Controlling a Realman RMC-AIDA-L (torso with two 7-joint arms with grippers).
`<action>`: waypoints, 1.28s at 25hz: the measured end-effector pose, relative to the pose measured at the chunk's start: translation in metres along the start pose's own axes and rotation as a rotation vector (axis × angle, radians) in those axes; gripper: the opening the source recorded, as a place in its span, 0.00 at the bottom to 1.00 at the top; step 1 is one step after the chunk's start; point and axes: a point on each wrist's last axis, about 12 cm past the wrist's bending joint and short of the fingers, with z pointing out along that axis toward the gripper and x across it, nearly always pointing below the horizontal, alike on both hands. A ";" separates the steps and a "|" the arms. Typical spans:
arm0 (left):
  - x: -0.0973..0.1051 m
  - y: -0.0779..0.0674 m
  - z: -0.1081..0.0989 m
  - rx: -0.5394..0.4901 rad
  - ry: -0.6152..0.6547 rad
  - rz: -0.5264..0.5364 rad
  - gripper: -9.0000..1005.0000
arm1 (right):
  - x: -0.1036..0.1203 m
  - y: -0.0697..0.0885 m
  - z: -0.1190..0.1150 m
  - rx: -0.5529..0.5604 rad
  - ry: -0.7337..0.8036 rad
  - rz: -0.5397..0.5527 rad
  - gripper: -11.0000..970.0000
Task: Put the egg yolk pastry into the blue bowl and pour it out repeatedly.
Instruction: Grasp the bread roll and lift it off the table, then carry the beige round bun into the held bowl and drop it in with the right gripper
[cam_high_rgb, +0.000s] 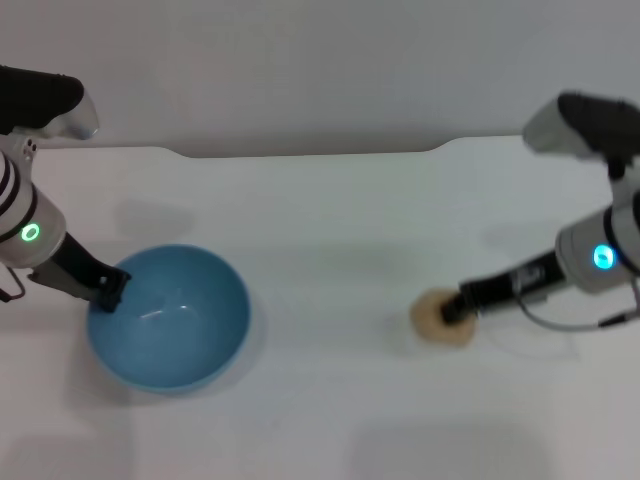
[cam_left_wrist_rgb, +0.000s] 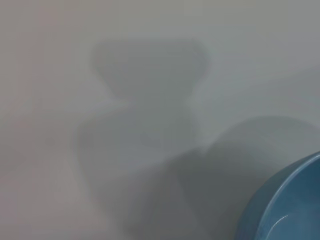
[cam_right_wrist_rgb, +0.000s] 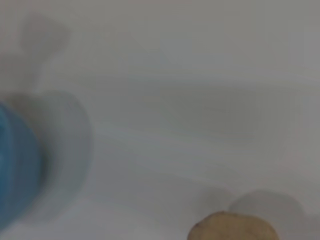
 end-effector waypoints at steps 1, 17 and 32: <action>0.000 -0.002 0.000 0.015 -0.002 0.000 0.01 | -0.004 0.003 -0.004 -0.004 -0.018 -0.011 0.15; -0.008 -0.040 0.000 0.139 0.012 0.100 0.01 | -0.072 0.075 -0.038 -0.151 -0.255 -0.188 0.06; -0.014 -0.058 0.003 0.170 -0.013 0.130 0.01 | -0.050 0.109 0.007 -0.344 -0.153 -0.173 0.05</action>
